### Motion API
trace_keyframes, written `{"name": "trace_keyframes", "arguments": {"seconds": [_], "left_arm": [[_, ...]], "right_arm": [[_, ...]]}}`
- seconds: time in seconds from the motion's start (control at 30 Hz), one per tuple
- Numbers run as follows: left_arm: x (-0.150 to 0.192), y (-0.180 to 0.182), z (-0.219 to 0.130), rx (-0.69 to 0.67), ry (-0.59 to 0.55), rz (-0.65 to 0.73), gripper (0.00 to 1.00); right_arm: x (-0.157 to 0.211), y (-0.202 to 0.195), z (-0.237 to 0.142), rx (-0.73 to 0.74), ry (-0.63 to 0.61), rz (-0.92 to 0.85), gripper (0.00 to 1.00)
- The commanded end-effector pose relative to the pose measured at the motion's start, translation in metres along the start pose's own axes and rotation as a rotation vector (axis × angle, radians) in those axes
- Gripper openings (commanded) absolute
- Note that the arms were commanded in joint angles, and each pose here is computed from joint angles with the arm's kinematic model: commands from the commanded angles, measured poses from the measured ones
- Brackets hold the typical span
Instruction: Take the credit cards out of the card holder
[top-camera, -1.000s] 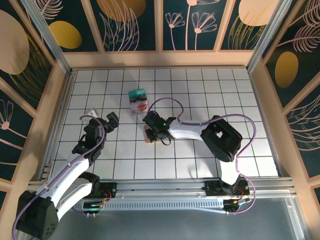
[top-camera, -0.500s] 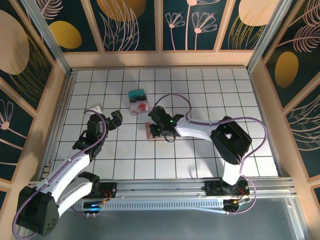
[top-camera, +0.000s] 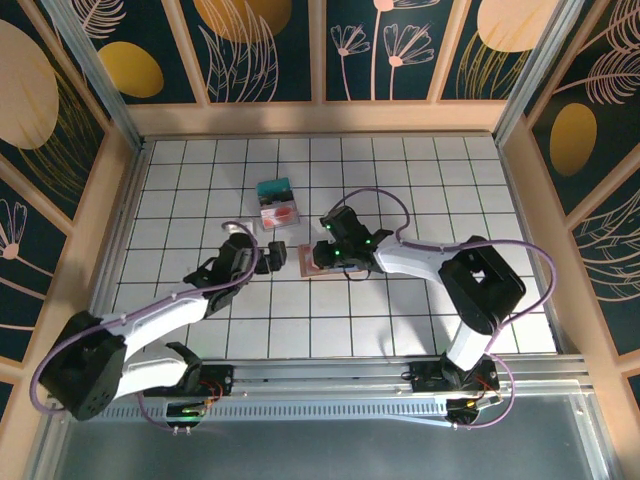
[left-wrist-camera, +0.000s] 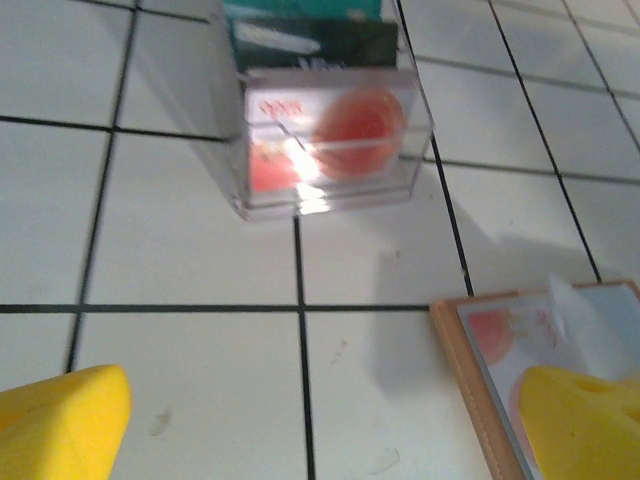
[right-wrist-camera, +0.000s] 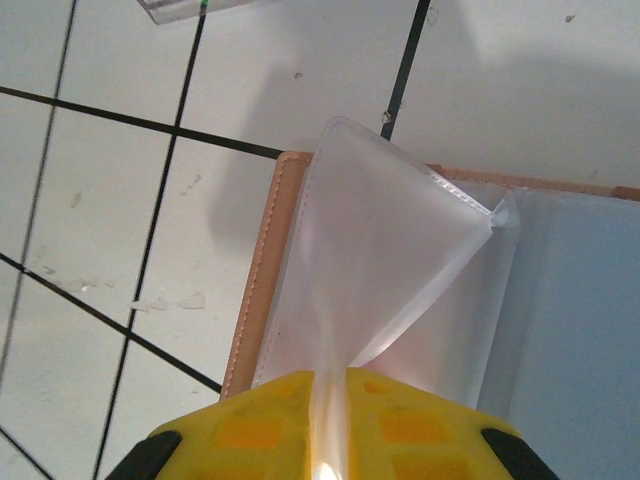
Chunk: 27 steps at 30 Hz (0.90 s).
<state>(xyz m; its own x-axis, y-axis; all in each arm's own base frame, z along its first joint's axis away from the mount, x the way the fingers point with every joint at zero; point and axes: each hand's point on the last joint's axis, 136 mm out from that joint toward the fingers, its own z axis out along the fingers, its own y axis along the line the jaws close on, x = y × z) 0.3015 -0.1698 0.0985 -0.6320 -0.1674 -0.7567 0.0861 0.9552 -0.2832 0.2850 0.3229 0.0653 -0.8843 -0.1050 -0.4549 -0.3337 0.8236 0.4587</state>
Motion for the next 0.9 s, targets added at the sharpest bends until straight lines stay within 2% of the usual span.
{"name": "trace_keyframes", "arguments": {"seconds": [0.0,0.4,0.6,0.87], "left_arm": [[-0.013,-0.021,0.011,0.017,-0.044,0.015,0.99],[0.010,-0.042,0.056,-0.071,0.016,0.112,0.99],[0.017,-0.039,0.060,-0.077,0.028,0.098,0.99],[0.023,-0.041,0.065,-0.065,0.048,0.103,0.99]], "right_arm": [[-0.015,0.019,-0.013,-0.124,-0.052,0.027,0.15],[-0.015,0.019,-0.016,-0.146,-0.058,0.036,0.18],[-0.016,0.018,-0.019,-0.139,-0.068,0.036,0.28],[-0.023,-0.001,-0.033,-0.040,-0.134,0.062,0.35]]}}
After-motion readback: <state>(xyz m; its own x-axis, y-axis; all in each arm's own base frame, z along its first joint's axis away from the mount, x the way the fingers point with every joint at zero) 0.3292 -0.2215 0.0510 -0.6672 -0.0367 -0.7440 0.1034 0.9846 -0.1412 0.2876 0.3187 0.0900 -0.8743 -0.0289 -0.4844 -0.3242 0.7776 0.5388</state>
